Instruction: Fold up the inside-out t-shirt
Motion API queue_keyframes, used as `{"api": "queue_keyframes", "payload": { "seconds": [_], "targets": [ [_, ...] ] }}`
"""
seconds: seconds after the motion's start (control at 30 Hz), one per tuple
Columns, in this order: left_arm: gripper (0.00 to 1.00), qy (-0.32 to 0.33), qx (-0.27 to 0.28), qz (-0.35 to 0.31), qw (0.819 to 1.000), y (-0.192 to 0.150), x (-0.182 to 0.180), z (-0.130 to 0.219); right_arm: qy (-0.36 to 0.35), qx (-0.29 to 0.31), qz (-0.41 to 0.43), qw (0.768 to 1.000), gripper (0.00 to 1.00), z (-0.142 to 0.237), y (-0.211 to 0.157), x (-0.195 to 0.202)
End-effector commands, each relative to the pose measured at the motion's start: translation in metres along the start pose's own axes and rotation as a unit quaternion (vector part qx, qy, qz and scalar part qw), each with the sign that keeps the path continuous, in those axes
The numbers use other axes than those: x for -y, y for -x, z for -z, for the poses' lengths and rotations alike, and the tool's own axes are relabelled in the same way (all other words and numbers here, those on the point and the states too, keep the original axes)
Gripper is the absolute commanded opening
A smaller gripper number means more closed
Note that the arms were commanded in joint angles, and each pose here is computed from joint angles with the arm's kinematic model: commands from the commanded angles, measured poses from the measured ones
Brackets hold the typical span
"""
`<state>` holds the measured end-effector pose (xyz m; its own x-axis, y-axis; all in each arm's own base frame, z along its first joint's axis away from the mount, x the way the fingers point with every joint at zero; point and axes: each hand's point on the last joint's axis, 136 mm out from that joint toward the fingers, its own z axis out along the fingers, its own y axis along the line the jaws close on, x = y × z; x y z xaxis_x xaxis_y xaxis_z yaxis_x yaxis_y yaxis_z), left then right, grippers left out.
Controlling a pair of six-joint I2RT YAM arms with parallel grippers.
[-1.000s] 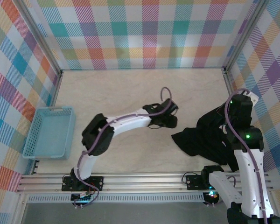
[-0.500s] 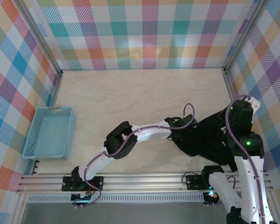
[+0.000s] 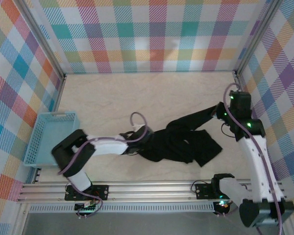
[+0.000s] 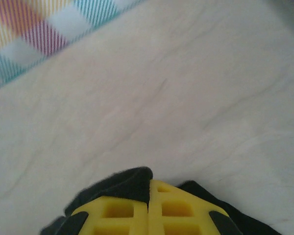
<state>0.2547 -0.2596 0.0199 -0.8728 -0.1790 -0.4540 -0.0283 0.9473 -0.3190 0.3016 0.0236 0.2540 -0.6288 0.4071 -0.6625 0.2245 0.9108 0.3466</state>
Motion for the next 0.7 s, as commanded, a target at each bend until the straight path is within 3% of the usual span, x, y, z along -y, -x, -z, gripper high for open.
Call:
{"api": "queue_keyframes", "payload": {
  "seconds": [0.0, 0.13, 0.23, 0.47, 0.67],
  "targets": [
    [0.31, 0.146, 0.006, 0.046, 0.988, -0.029, -0.107, 0.023, 0.041, -0.033, 0.010, 0.999, 0.00, -0.011, -0.011, -0.021],
    [0.32, 0.172, 0.039, 0.095, 0.980, -0.032, -0.146, 0.061, -0.110, 0.000, 0.004, 0.994, 0.00, 0.000, -0.002, 0.032],
    [0.34, 0.157, 0.044, 0.105, 0.981, -0.035, -0.150, 0.067, -0.188, 0.037, -0.003, 0.982, 0.00, 0.023, 0.007, 0.063],
    [0.34, 0.152, 0.005, 0.075, 0.986, -0.035, -0.129, 0.061, -0.224, 0.061, -0.016, 0.973, 0.00, 0.043, -0.002, 0.085],
    [0.36, 0.095, 0.006, 0.028, 0.995, 0.016, -0.053, 0.087, -0.221, 0.026, -0.013, 0.975, 0.00, 0.027, -0.024, 0.090]
  ]
}}
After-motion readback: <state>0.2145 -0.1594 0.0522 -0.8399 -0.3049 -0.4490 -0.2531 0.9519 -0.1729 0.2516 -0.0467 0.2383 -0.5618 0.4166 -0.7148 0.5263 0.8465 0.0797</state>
